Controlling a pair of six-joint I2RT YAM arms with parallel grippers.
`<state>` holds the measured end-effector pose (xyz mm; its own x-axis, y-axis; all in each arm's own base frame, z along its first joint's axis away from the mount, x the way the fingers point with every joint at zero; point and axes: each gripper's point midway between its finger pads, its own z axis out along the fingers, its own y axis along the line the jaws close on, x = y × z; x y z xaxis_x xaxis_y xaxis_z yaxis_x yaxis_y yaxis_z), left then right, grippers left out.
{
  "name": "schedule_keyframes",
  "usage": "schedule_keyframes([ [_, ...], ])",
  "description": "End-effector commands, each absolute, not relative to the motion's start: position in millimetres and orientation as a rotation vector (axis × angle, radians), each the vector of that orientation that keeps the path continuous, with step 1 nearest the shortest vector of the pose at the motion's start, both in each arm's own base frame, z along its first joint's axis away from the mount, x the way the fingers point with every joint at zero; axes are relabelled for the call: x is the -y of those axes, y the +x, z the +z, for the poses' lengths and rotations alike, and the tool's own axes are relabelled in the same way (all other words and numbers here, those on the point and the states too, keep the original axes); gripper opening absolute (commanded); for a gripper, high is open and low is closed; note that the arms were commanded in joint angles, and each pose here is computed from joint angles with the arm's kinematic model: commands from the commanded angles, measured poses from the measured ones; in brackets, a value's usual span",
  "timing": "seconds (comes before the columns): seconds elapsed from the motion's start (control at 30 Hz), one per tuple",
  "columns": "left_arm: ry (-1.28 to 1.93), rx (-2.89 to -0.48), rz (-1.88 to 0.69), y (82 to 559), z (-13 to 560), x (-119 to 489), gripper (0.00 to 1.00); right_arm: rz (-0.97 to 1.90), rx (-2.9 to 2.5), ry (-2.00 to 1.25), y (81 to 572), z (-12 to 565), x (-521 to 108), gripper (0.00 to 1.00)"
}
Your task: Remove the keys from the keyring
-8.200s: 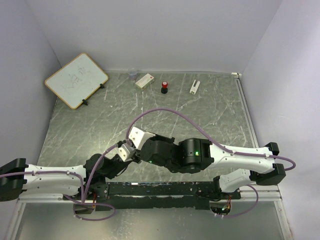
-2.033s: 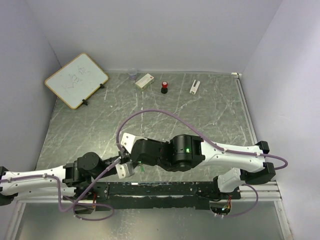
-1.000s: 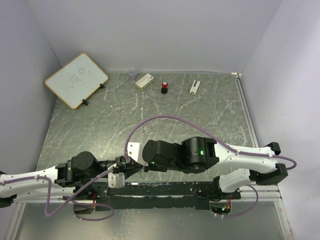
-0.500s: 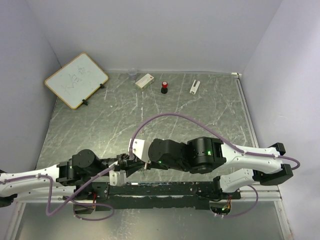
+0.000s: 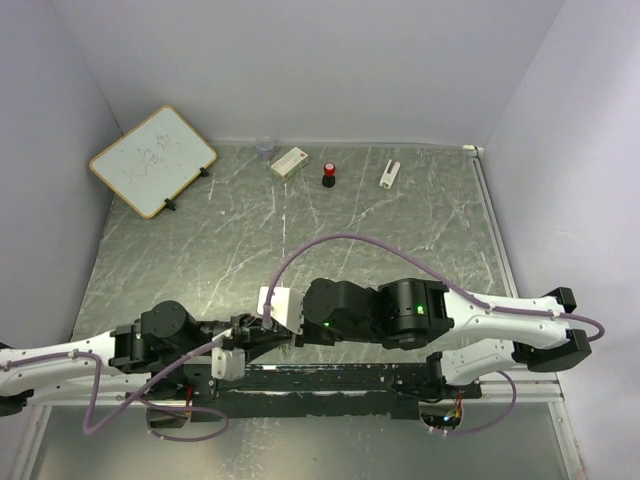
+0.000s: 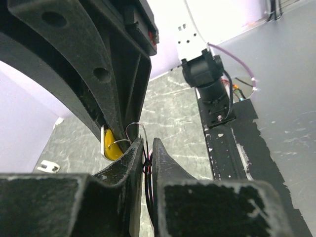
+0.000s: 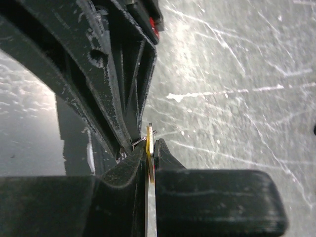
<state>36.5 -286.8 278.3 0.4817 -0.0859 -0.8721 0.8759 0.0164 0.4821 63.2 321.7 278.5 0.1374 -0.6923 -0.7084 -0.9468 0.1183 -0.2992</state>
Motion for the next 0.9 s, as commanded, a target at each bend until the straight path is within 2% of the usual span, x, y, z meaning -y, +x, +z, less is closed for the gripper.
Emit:
schedule_keyframes([
  [0.0,1.205,-0.373,-1.022,-9,364,267,0.07,0.616,-1.497,-1.629,51,287,-356,0.0],
  [0.3,1.177,-0.29,-1.018,-16,379,258,0.07,0.777,-1.504,-1.587,70,278,-358,0.0],
  [0.5,1.174,-0.346,-0.991,-7,378,259,0.07,0.636,-1.558,-1.438,116,278,-346,0.0],
  [0.87,1.098,-0.649,-0.89,41,348,278,0.07,0.233,-1.615,-0.714,219,324,-271,0.0],
])
